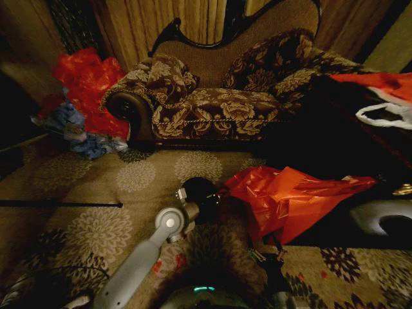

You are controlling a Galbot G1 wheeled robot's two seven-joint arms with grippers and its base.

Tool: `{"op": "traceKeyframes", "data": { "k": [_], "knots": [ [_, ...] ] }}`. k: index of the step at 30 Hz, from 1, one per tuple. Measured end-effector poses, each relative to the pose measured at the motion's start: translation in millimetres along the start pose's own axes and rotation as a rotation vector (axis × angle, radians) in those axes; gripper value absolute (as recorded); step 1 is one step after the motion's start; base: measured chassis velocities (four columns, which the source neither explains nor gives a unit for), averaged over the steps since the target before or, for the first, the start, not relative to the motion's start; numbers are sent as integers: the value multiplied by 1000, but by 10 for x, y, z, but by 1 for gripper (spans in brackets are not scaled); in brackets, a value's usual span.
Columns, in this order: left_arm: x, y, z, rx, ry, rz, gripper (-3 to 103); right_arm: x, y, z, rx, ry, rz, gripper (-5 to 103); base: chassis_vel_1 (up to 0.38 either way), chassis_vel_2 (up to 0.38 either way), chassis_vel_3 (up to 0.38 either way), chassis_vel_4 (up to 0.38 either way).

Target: Place a garbage bag over the trash bin.

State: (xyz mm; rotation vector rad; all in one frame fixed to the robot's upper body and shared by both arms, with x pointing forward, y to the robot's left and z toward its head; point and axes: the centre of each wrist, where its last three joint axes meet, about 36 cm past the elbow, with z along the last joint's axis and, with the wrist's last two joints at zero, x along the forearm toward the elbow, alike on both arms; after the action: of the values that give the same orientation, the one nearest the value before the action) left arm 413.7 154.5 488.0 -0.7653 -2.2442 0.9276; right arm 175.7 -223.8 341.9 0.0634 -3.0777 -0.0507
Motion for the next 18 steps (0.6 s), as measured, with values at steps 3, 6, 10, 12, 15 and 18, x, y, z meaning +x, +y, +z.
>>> {"op": "traceKeyframes", "data": {
  "k": [3,6,10,12,15,18],
  "knots": [
    [141,69,-29,-6,-15,-23,0,-5,-14,-11,0,-3,0,100,0,0,0,0],
    [242,117,-28,-10,-21,-41,0,-7,-20,-15,-1,-4,0,100,0,0,0,0],
    [352,146,4,-18,-17,-55,0,-19,-28,-19,-1,-8,0,100,0,0,0,0],
    [380,150,-1,-21,-19,-58,0,-21,-29,-20,-1,-9,0,100,0,0,0,0],
    [441,152,-49,-32,-36,-65,0,-24,-32,-21,-2,-9,0,100,0,0,0,0],
    [520,154,-153,-39,-67,-71,0,-26,-38,-24,-3,-10,1,100,0,0,0,0]
  ]
}}
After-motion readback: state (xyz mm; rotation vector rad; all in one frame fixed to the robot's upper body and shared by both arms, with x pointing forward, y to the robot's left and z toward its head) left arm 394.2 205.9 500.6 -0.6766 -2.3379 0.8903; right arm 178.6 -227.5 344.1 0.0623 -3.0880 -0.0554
